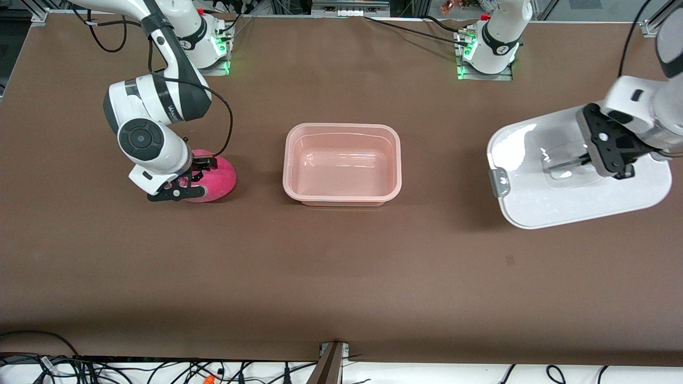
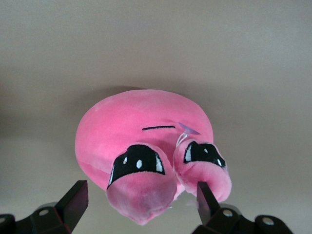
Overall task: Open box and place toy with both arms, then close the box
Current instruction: 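Lift the lid off with the left gripper while the right gripper reaches the toy, then grasp the pink plush toy with the right gripper, then carry the pink toy into the pink tray with the right gripper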
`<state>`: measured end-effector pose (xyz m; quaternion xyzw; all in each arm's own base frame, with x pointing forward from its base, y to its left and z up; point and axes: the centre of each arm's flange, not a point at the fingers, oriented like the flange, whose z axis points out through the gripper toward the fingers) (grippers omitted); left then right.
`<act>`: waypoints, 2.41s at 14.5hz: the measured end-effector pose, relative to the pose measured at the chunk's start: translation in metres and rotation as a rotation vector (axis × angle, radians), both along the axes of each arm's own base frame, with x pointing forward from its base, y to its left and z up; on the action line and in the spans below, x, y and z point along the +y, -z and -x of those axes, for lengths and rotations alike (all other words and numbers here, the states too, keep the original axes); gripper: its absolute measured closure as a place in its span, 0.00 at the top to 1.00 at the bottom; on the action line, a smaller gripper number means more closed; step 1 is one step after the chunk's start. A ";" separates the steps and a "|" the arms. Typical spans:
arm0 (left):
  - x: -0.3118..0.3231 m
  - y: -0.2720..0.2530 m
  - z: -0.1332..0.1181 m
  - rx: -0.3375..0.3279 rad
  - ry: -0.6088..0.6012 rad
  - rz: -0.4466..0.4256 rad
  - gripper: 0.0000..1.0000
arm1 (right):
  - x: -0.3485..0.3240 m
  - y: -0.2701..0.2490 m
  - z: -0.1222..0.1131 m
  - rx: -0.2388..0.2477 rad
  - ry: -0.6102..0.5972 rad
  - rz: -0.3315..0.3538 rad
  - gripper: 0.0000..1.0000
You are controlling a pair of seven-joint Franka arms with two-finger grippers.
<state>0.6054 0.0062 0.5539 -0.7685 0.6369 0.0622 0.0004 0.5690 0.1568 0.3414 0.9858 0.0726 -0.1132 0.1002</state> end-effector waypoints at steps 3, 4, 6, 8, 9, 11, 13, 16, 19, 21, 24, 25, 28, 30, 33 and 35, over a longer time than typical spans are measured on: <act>0.023 0.005 -0.018 -0.005 0.039 -0.035 0.07 | 0.000 0.003 0.001 0.006 -0.001 0.001 0.74; 0.024 0.008 -0.020 -0.003 0.042 -0.039 0.07 | 0.000 0.004 0.001 0.009 -0.001 0.001 0.61; 0.023 0.009 -0.022 -0.003 0.046 -0.042 0.07 | 0.000 0.005 0.001 0.010 -0.001 0.001 0.39; 0.024 0.008 -0.022 -0.006 0.047 -0.043 0.07 | 0.000 0.004 0.001 0.007 -0.001 0.001 0.26; 0.024 0.007 -0.023 -0.007 0.047 -0.043 0.07 | 0.000 0.000 -0.001 -0.002 0.000 -0.001 0.22; 0.024 0.007 -0.023 -0.006 0.047 -0.043 0.07 | 0.002 -0.019 -0.008 -0.037 0.008 -0.008 0.18; 0.023 0.007 -0.023 -0.006 0.049 -0.043 0.07 | 0.006 -0.061 -0.015 -0.073 0.063 -0.046 0.16; 0.021 0.007 -0.023 -0.007 0.053 -0.042 0.07 | 0.024 -0.138 -0.016 -0.105 0.210 -0.159 0.11; 0.020 0.007 -0.023 -0.007 0.054 -0.042 0.07 | 0.067 -0.179 -0.006 -0.119 0.370 -0.255 0.11; 0.019 0.007 -0.023 -0.007 0.055 -0.042 0.07 | 0.100 -0.186 0.005 -0.083 0.463 -0.315 0.11; 0.018 0.007 -0.023 -0.007 0.057 -0.041 0.07 | 0.141 -0.191 0.018 -0.076 0.519 -0.376 0.11; 0.018 0.007 -0.023 -0.007 0.058 -0.041 0.07 | 0.154 -0.192 0.023 -0.080 0.512 -0.388 0.11; 0.017 0.007 -0.023 -0.007 0.059 -0.041 0.07 | 0.201 -0.187 0.044 -0.076 0.482 -0.405 0.11; 0.017 0.007 -0.023 -0.006 0.060 -0.041 0.07 | 0.227 -0.176 0.053 -0.068 0.478 -0.411 0.11; 0.017 0.007 -0.023 -0.006 0.060 -0.041 0.07 | 0.258 -0.163 0.057 -0.090 0.502 -0.456 0.11; 0.017 0.007 -0.022 -0.004 0.060 -0.041 0.07 | 0.273 -0.159 0.056 -0.100 0.584 -0.508 0.11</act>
